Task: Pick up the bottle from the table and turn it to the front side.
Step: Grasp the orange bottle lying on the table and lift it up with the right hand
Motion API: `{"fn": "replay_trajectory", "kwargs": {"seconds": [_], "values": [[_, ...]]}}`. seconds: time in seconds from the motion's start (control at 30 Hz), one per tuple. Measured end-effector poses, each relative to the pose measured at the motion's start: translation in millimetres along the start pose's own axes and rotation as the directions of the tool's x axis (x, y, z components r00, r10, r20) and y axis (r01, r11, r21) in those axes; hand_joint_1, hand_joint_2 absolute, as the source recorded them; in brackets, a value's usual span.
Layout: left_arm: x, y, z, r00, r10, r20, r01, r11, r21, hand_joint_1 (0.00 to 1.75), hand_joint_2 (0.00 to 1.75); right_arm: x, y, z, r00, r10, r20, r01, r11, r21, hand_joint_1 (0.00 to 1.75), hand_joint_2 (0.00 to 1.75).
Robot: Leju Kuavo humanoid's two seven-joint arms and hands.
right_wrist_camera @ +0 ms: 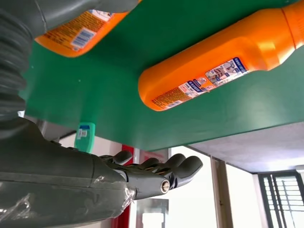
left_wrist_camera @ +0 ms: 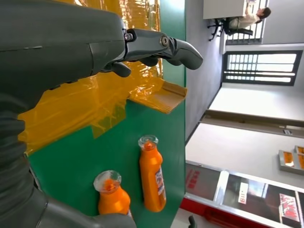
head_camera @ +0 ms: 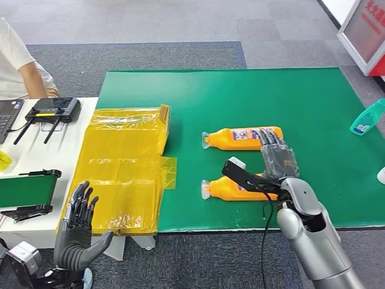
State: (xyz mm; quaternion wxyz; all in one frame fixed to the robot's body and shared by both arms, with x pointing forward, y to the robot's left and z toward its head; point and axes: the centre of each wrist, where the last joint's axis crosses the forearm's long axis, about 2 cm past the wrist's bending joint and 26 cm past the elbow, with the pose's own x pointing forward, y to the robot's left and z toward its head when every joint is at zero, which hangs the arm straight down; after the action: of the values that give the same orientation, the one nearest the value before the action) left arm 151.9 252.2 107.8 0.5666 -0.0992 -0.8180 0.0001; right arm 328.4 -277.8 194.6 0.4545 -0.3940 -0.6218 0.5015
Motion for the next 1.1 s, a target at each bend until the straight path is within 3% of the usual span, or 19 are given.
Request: {"fn": "replay_trajectory", "kwargs": {"seconds": [0.2,0.37,0.6,0.77,1.1], "values": [[-2.7,1.0,-2.3,1.0,0.01,0.005,-0.01,1.0,0.004,0.0,1.75,-1.2,-3.0,-17.0,0.999,0.033,0.018,-0.034,0.998,0.05,0.0,1.75],[-3.6,2.0,-1.3,1.0,0.021,0.013,-0.021,1.0,0.003,0.0,1.75,-25.8,-11.9,-14.1,0.999,0.051,0.014,-0.052,0.99,0.129,0.0,1.75],[-3.6,5.7,1.5,1.0,0.024,0.011,-0.024,1.0,0.008,0.0,1.75,-70.8,-21.2,11.3,0.993,0.12,-0.017,-0.112,0.965,0.235,0.0,1.75],[-3.7,9.4,4.7,1.0,0.02,0.005,-0.02,1.0,0.019,0.0,1.75,-99.8,-43.5,35.5,0.988,0.151,-0.032,-0.135,0.947,0.293,0.0,1.75],[-3.6,11.8,6.4,1.0,0.018,0.002,-0.018,1.0,0.024,0.0,1.75,-117.7,-59.5,56.0,0.975,0.219,-0.031,-0.196,0.919,0.342,0.0,1.75]]}}
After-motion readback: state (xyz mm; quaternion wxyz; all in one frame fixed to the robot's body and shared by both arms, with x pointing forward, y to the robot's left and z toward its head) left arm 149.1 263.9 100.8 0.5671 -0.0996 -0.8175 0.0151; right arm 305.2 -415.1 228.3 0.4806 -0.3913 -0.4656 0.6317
